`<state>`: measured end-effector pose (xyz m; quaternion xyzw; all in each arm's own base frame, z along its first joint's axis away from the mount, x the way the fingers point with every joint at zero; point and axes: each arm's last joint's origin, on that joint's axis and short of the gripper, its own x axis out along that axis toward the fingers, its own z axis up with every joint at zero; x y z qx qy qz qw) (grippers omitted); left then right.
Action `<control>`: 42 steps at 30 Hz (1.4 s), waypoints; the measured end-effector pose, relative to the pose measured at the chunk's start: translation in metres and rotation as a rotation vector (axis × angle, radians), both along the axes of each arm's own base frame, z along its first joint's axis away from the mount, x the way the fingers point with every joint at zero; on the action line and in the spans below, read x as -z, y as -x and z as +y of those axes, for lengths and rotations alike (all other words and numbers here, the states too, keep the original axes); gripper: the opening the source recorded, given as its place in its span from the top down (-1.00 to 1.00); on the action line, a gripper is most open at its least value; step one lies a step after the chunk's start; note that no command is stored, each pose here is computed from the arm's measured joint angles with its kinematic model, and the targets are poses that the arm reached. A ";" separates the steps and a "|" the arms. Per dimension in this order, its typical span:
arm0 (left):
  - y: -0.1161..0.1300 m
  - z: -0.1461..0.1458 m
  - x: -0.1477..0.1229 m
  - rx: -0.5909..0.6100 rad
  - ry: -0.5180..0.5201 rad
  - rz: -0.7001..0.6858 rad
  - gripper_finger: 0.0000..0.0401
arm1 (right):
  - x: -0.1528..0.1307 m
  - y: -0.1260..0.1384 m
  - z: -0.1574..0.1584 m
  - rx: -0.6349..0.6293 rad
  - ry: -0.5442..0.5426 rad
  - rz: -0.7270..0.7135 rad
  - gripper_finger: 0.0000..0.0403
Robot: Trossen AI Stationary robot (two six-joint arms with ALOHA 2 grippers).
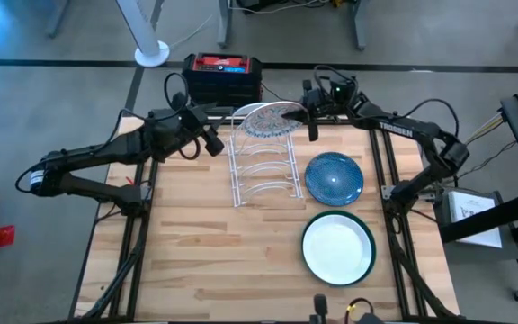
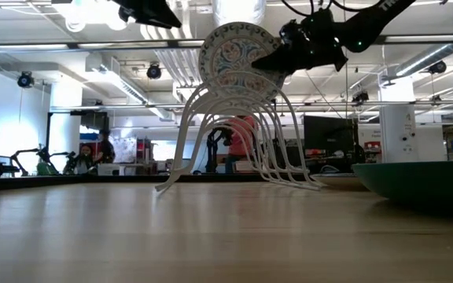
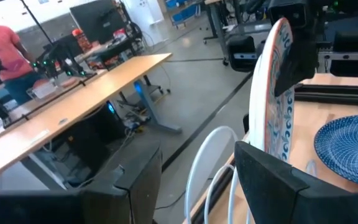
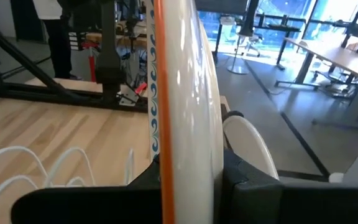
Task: Sort dishes
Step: Put the white patterned plate into the dish rack
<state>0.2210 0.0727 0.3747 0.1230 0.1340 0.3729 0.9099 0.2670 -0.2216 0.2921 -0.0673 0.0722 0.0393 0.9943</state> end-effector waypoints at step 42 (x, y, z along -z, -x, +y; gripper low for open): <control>-0.004 0.002 0.007 -0.045 0.016 0.036 0.04 | 0.050 -0.027 0.003 0.050 -0.088 0.188 0.86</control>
